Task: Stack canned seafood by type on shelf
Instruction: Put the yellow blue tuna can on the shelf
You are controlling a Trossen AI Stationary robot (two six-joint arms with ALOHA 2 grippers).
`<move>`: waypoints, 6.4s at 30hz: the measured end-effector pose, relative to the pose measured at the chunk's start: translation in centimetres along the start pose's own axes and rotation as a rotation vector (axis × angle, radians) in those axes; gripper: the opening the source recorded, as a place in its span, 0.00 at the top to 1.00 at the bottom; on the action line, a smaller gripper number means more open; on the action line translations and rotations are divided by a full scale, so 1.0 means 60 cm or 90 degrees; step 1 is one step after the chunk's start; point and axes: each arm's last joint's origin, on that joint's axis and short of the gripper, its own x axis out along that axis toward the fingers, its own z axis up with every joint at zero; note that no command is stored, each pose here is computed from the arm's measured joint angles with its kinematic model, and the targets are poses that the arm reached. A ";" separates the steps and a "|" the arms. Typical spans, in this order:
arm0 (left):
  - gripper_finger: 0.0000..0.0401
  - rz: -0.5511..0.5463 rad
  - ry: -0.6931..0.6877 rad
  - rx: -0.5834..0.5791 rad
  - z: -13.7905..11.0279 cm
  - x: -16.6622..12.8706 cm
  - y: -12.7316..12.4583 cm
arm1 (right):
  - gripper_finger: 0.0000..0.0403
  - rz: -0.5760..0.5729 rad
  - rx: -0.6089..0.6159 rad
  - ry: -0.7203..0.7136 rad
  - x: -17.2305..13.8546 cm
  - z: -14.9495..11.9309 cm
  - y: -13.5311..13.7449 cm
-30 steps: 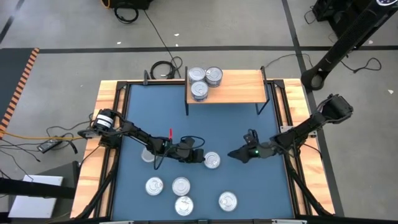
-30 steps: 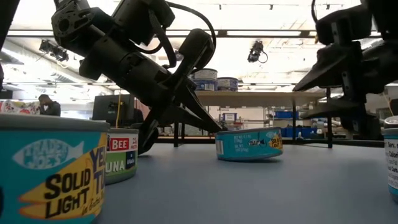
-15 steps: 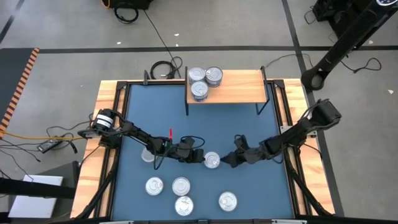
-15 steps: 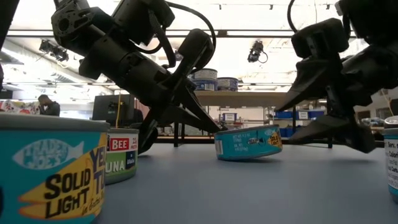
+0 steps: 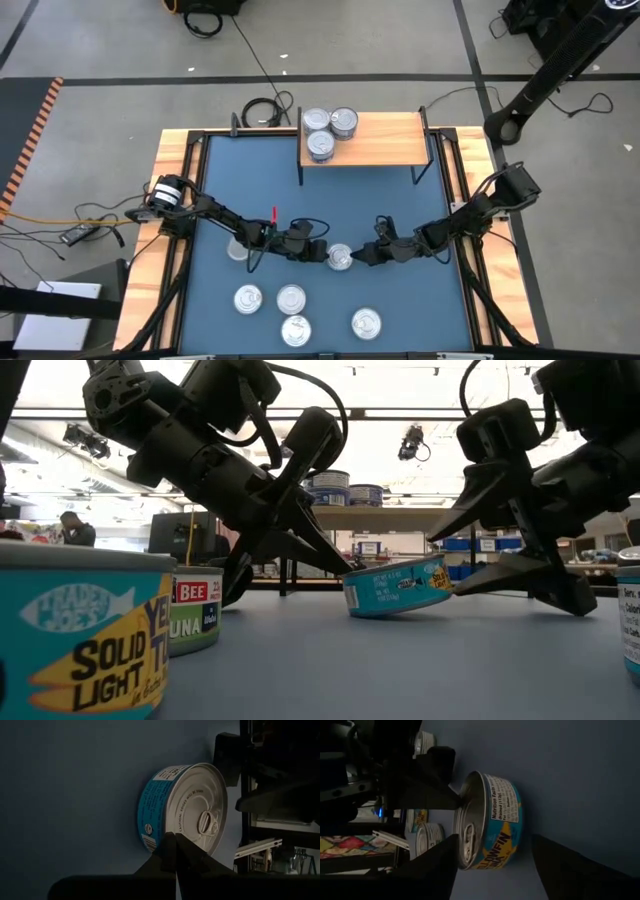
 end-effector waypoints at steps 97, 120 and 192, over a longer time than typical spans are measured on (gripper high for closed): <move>0.95 -0.084 -0.027 0.026 0.002 -0.001 -0.018 | 0.67 -0.054 -0.024 0.070 0.052 0.026 0.043; 0.88 -0.415 -0.131 0.022 0.063 -0.103 -0.042 | 0.67 0.048 0.091 -0.017 0.026 0.053 0.004; 0.88 -0.374 -0.299 -0.072 0.061 -0.181 0.020 | 0.67 0.043 0.363 -0.627 0.003 0.266 0.126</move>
